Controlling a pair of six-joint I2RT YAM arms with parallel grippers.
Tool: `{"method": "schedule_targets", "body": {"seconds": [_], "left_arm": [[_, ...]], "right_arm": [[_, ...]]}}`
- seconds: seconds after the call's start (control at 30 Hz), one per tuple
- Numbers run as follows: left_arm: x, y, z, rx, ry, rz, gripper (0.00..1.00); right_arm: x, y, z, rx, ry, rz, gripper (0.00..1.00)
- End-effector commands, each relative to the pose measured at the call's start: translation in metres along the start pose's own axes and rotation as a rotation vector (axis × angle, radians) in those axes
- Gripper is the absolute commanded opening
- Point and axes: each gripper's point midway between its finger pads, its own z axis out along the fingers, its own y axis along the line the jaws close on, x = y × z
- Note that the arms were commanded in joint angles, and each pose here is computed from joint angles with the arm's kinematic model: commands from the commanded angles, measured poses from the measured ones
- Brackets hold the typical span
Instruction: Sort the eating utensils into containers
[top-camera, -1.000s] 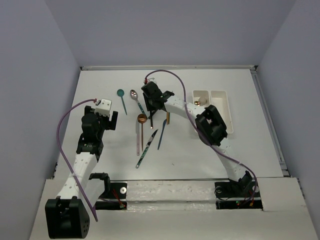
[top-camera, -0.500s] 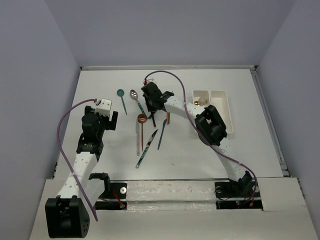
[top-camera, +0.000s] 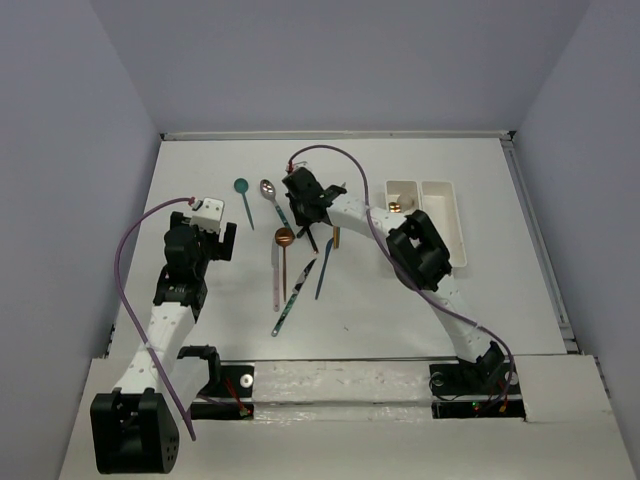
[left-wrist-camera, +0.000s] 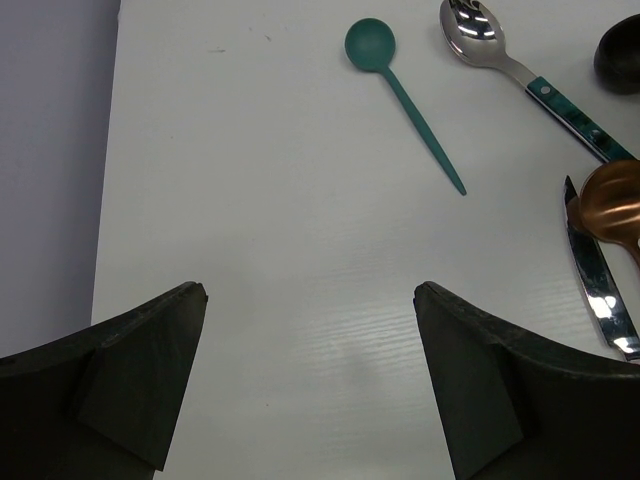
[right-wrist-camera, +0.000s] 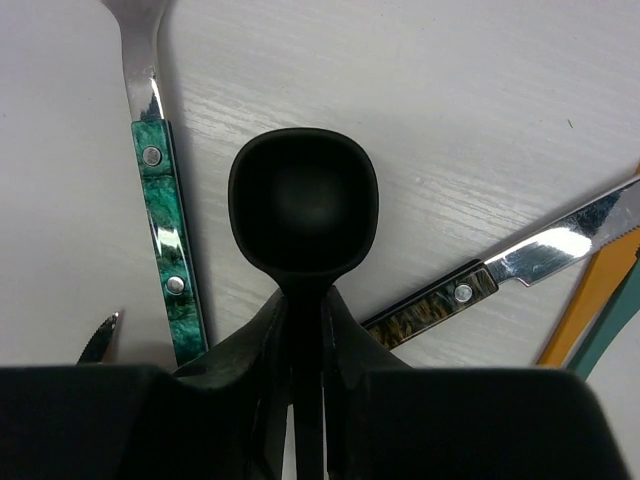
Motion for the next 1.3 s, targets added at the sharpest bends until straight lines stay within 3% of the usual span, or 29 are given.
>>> {"method": "schedule_targets", "body": {"seconds": [0.0,0.17,0.23,0.27,0.3,0.33,0.37,0.43,0.5,0.63,0.87,0.97,1.1,1.27], "left_arm": [[-0.015,0.007,0.002,-0.028,-0.056,-0.009,0.99],[-0.015,0.007,0.002,-0.030,-0.056,-0.009,0.99],[-0.016,0.007,0.002,-0.031,-0.060,-0.010,0.99],[-0.016,0.007,0.001,-0.029,-0.059,-0.009,0.99],[-0.017,0.007,0.001,-0.030,-0.062,-0.009,0.99],[-0.017,0.008,0.001,-0.032,-0.063,-0.008,0.99],[-0.015,0.007,0.001,-0.030,-0.059,-0.007,0.99],[-0.016,0.006,0.002,-0.024,-0.059,-0.004,0.99],[-0.013,0.006,0.003,-0.029,-0.064,-0.003,0.99],[-0.017,0.003,0.007,-0.017,-0.094,-0.003,0.99],[-0.021,0.014,0.000,-0.090,-0.165,-0.028,0.99],[-0.025,0.018,0.000,-0.119,-0.202,-0.050,0.99],[-0.029,-0.002,0.006,-0.016,-0.242,-0.050,0.99],[-0.056,-0.003,0.023,0.026,-0.237,-0.074,0.97]], "right_arm": [[-0.026,0.004,-0.022,-0.016,-0.057,-0.015,0.00],[-0.075,-0.004,-0.087,-0.017,-0.181,-0.005,0.00],[-0.112,-0.024,-0.139,0.014,-0.305,0.026,0.00],[-0.102,-0.045,-0.141,0.051,-0.302,0.035,0.00],[-0.119,-0.064,-0.178,0.064,-0.371,0.069,0.00],[-0.116,-0.081,-0.188,0.085,-0.381,0.086,0.00],[-0.091,-0.103,-0.182,0.123,-0.336,0.092,0.00],[-0.084,-0.160,-0.203,0.199,-0.351,0.180,0.00],[-0.047,-0.205,-0.194,0.247,-0.285,0.247,0.00],[-0.016,-0.239,-0.189,0.270,-0.263,0.289,0.00],[0.002,-0.244,-0.158,0.247,-0.205,0.300,0.02],[0.011,-0.251,-0.138,0.263,-0.163,0.286,0.11],[0.024,-0.252,-0.118,0.270,-0.104,0.273,0.37],[0.026,-0.253,-0.119,0.276,-0.095,0.270,0.51]]}}
